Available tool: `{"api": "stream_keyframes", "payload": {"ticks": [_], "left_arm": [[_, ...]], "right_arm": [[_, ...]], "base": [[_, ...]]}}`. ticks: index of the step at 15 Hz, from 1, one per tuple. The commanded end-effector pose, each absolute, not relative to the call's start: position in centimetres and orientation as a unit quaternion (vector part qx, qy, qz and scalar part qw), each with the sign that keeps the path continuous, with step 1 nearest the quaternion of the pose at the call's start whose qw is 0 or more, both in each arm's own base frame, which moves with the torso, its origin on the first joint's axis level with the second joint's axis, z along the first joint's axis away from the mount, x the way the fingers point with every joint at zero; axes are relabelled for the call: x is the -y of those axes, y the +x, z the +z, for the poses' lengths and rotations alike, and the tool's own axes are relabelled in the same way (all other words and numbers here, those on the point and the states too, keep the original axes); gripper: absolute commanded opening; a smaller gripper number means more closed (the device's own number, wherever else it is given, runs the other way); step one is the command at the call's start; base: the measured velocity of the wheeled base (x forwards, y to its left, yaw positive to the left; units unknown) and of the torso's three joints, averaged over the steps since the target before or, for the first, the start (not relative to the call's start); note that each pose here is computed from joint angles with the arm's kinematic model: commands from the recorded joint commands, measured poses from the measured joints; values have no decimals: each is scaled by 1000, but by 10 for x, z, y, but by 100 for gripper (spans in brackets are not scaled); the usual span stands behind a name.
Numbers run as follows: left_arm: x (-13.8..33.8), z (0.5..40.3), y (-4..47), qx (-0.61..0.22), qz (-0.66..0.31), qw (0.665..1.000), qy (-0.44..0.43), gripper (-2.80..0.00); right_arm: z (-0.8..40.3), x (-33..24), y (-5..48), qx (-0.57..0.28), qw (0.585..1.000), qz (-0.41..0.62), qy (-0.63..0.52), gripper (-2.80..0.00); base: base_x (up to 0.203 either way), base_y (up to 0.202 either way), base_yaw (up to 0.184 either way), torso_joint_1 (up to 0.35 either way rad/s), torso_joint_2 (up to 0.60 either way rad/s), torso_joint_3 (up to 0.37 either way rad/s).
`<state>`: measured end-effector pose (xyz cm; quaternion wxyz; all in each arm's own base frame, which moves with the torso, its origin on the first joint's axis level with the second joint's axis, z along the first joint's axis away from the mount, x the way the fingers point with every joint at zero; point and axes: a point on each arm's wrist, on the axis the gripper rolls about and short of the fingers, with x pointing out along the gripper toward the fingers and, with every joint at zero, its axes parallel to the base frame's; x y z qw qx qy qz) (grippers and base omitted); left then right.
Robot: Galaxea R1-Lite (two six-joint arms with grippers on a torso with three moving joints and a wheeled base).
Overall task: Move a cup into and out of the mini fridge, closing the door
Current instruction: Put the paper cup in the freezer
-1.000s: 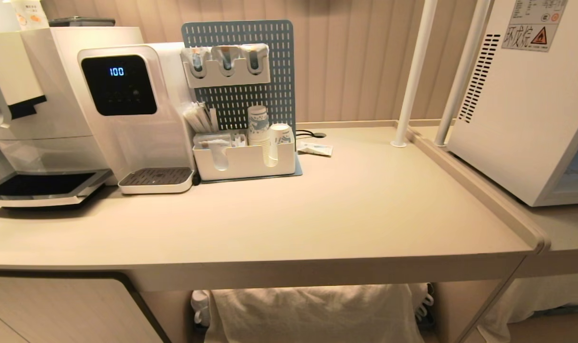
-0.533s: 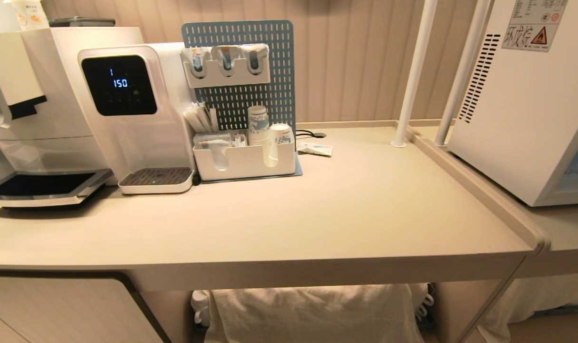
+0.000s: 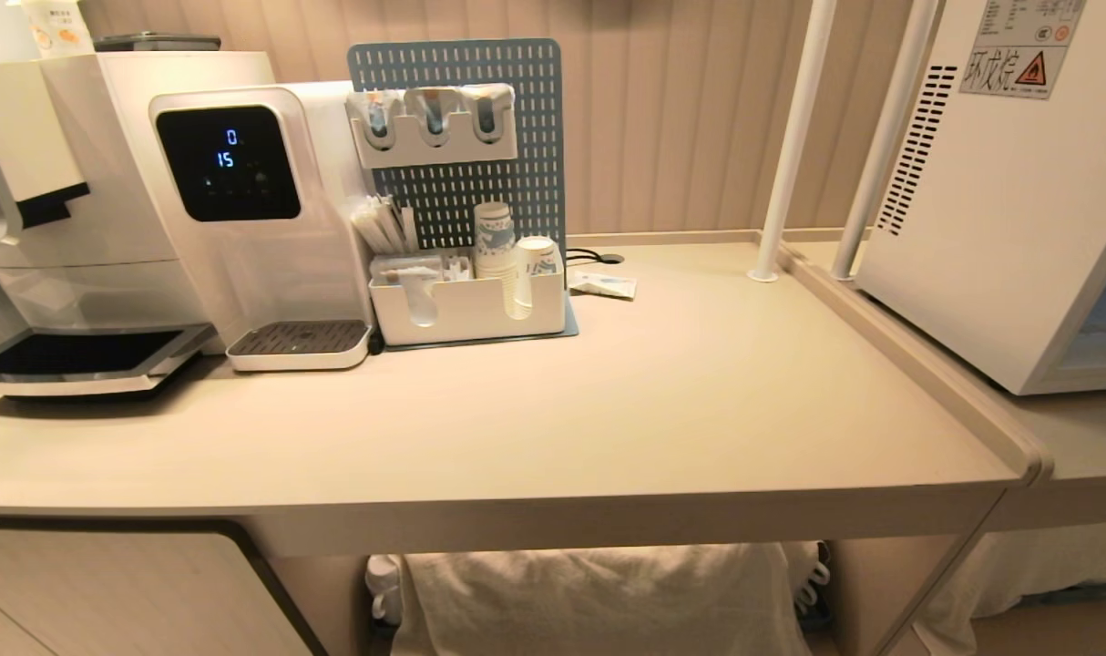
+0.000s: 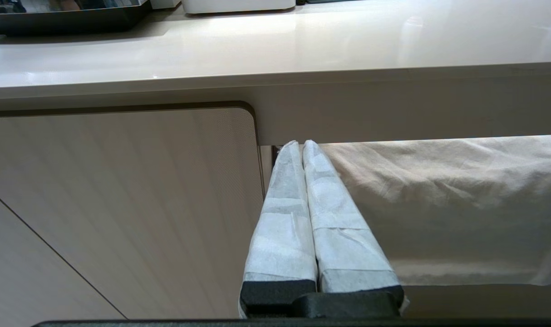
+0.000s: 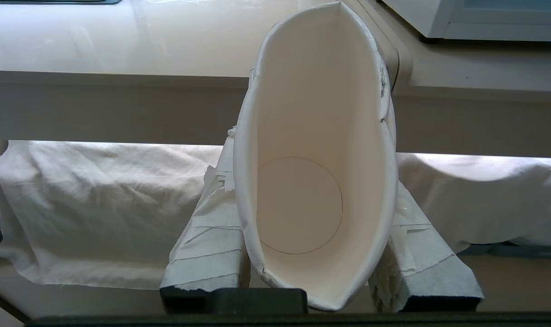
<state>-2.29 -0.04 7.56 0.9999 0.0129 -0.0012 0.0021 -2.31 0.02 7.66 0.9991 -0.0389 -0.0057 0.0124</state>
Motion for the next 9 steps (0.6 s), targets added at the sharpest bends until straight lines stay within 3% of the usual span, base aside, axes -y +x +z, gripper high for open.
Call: {"api": "stream_keyframes", "payload": {"ticks": [1, 9], "left_arm": [[0, 76, -23, 1, 2, 1000, 13, -280], [0, 76, -23, 1, 2, 1000, 13, -280]], "right_arm": [[77, 0, -23, 5, 999, 13, -44, -280], [76, 0, -23, 4, 999, 13, -39, -280]], "base": [[0, 0, 0, 0, 0, 0], [0, 0, 0, 0, 0, 0]]}}
